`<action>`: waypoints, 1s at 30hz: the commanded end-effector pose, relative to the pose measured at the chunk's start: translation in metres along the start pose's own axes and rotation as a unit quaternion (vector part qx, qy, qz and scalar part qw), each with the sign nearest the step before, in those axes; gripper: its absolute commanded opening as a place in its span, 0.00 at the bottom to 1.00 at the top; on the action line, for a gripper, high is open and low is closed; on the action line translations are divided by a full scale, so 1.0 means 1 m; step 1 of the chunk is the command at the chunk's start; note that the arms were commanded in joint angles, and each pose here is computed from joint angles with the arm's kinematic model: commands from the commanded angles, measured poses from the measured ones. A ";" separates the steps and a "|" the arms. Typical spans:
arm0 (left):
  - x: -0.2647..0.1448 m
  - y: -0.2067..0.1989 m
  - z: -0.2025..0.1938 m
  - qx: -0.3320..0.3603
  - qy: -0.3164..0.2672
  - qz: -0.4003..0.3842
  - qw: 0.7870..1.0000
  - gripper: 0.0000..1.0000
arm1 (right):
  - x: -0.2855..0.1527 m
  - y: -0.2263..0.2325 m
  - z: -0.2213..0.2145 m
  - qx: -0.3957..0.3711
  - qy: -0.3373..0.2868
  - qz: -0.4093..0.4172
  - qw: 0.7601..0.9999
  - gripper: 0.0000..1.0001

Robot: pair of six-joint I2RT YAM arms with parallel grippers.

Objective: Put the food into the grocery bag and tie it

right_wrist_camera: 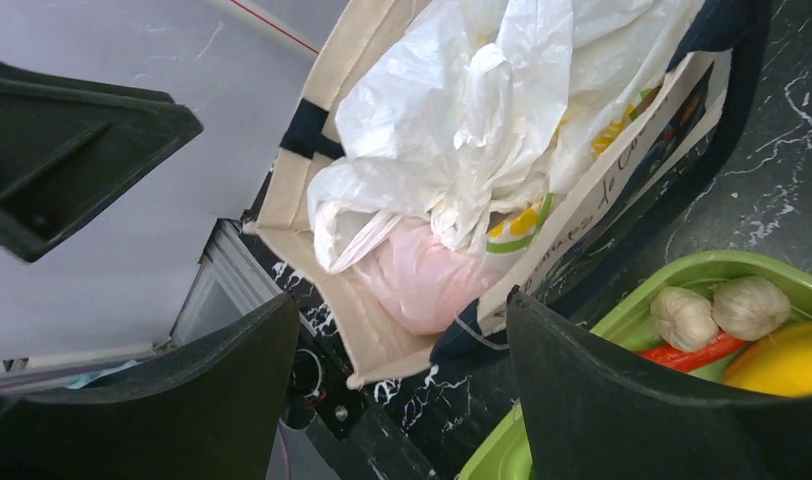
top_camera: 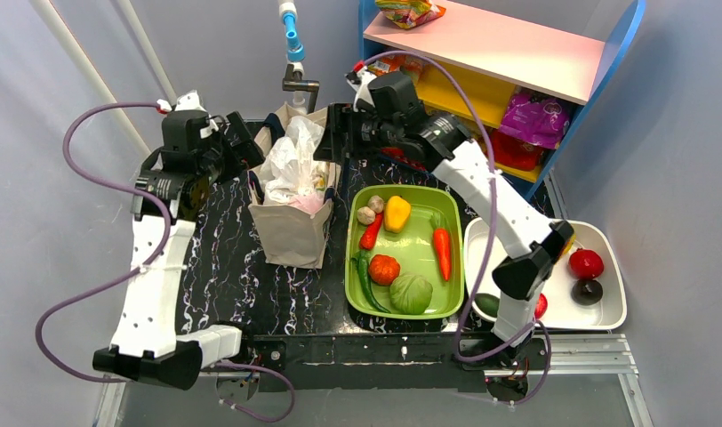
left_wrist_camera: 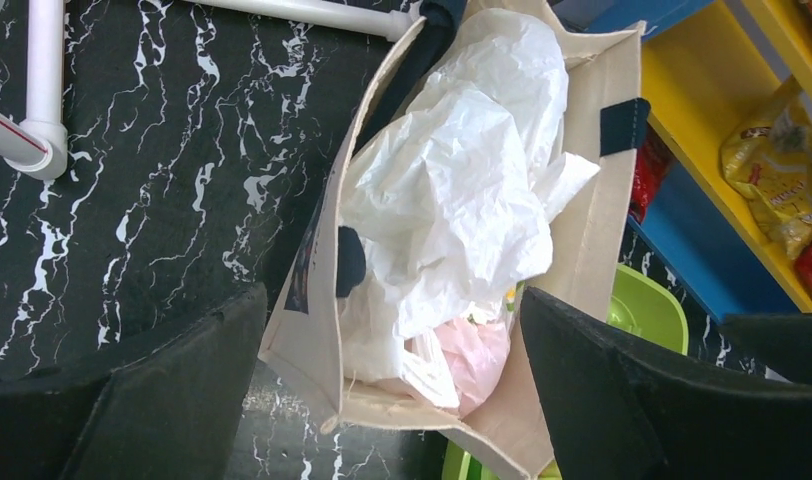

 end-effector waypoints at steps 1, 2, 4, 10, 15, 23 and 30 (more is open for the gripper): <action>-0.016 0.003 -0.007 0.007 -0.012 -0.030 0.999 0.98 | -0.042 0.010 0.010 -0.037 -0.048 0.010 0.998 0.83; -0.020 0.003 -0.009 0.008 -0.014 -0.039 0.999 0.98 | -0.048 0.011 0.009 -0.038 -0.055 0.008 0.998 0.83; -0.027 0.005 -0.012 0.011 -0.016 -0.048 0.999 0.98 | -0.055 0.009 0.006 -0.035 -0.057 -0.004 0.998 0.84; -0.048 0.021 -0.030 0.016 -0.021 -0.043 0.999 0.98 | -0.078 -0.002 -0.011 -0.016 -0.049 -0.057 0.997 0.84; -0.061 0.034 -0.050 0.008 -0.011 -0.043 0.999 0.98 | -0.093 -0.010 -0.036 -0.011 -0.037 -0.058 0.998 0.86; -0.074 0.051 -0.076 0.008 0.002 -0.037 0.999 0.98 | -0.120 -0.026 -0.078 0.011 -0.078 -0.054 0.995 0.93; -0.080 0.072 -0.104 0.035 0.033 -0.019 0.999 0.98 | -0.131 -0.036 -0.104 0.045 -0.052 -0.074 0.995 0.93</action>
Point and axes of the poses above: each gripper's point midway between its finger pads, its own x axis out along the fingers, its own y axis along the line the jaws close on, z = x × y, the point moved 8 cm from there along -x, back along the fingers, and after that the axes turned 3 degrees about -x, right-handed, at the moved point
